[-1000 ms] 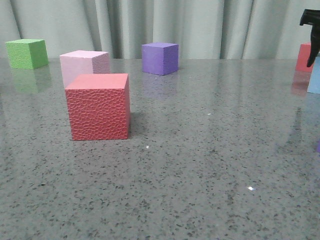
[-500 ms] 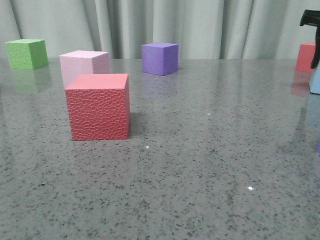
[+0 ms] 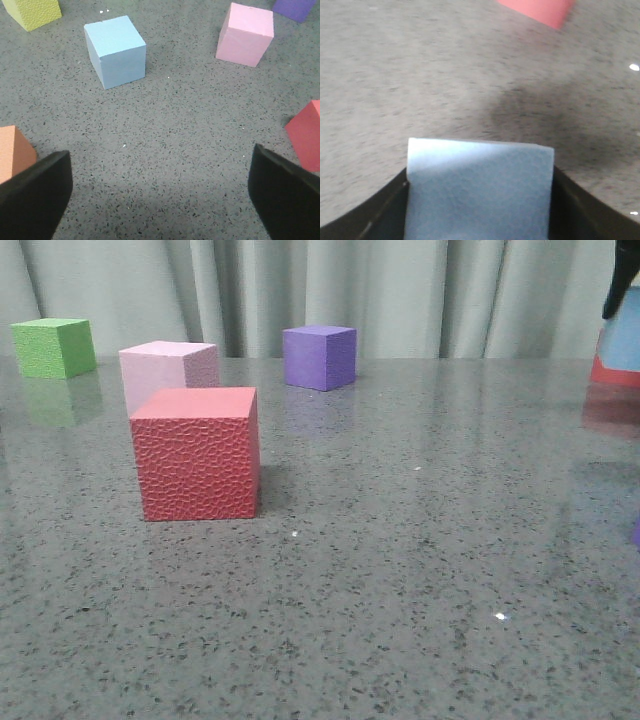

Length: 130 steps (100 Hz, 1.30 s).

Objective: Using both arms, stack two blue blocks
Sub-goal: 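Lower the right gripper onto the light blue cube and grasp it, then carry the light blue cube toward the table center and set it down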

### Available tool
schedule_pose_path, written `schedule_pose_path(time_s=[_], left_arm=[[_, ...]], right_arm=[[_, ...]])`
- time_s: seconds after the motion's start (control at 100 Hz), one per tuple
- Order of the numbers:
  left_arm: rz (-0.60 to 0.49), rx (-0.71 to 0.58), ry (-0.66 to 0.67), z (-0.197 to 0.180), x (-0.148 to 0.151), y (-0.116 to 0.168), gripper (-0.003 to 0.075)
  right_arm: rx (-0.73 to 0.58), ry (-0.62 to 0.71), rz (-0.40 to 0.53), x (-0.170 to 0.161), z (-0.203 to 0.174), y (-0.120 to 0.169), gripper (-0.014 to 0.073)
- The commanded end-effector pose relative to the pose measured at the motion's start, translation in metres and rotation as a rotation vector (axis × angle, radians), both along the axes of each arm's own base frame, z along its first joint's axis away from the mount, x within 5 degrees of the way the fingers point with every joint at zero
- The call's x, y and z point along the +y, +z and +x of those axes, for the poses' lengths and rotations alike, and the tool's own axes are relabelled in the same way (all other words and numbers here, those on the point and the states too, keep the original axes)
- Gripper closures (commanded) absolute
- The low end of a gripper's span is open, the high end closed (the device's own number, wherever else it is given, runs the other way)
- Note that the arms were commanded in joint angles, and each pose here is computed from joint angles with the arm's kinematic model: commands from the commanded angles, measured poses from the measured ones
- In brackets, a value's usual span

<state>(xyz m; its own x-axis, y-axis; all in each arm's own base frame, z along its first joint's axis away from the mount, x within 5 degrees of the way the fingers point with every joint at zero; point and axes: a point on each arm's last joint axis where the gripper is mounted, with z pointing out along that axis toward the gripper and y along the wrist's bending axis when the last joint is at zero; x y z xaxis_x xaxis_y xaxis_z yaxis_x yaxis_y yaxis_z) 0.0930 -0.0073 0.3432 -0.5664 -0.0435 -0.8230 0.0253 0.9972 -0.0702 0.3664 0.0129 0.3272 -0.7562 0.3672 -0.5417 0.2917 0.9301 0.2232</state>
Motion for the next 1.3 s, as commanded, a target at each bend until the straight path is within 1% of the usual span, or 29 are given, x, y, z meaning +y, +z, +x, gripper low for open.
schedule_pose_path(time_s=[0.0,0.25,0.35,0.48,0.58,0.74,0.88,1.09,1.29], left_arm=[[-0.016,-0.087,-0.003,0.004,-0.001,0.015,0.0039],[-0.016,-0.087,-0.003,0.004,-0.001,0.015,0.0039],[-0.016,-0.087,-0.003,0.004,-0.001,0.015,0.0039],[-0.017,-0.087,-0.004,0.004,-0.001,0.015,0.0039],[-0.017,-0.087,-0.004,0.004,-0.001,0.015,0.0039],[-0.017,-0.087,-0.004,0.004,-0.001,0.015,0.0039],[-0.017,-0.087,-0.004,0.004,-0.001,0.015,0.0039],[-0.017,-0.087,-0.004,0.004,-0.001,0.015,0.0039],[-0.017,-0.087,-0.004,0.004,-0.001,0.015,0.0039]], right_arm=[[-0.131,0.057,-0.013,0.015,-0.008,0.038,0.0298],[-0.189,0.222,0.007,0.075,-0.011,0.042,0.0298],[-0.191,0.247,0.031,0.093,-0.010,0.038,0.0298],[-0.157,0.293,0.036,0.115,-0.005,0.033,0.0298],[-0.141,0.325,0.037,0.132,0.001,0.038,0.0298],[-0.094,0.342,0.049,0.154,0.010,0.031,0.0298],[-0.056,0.352,0.049,0.170,0.014,0.016,0.0298],[-0.016,0.361,0.041,0.180,0.018,-0.001,0.0298],[-0.015,0.361,0.040,0.181,0.019,-0.003,0.0298]])
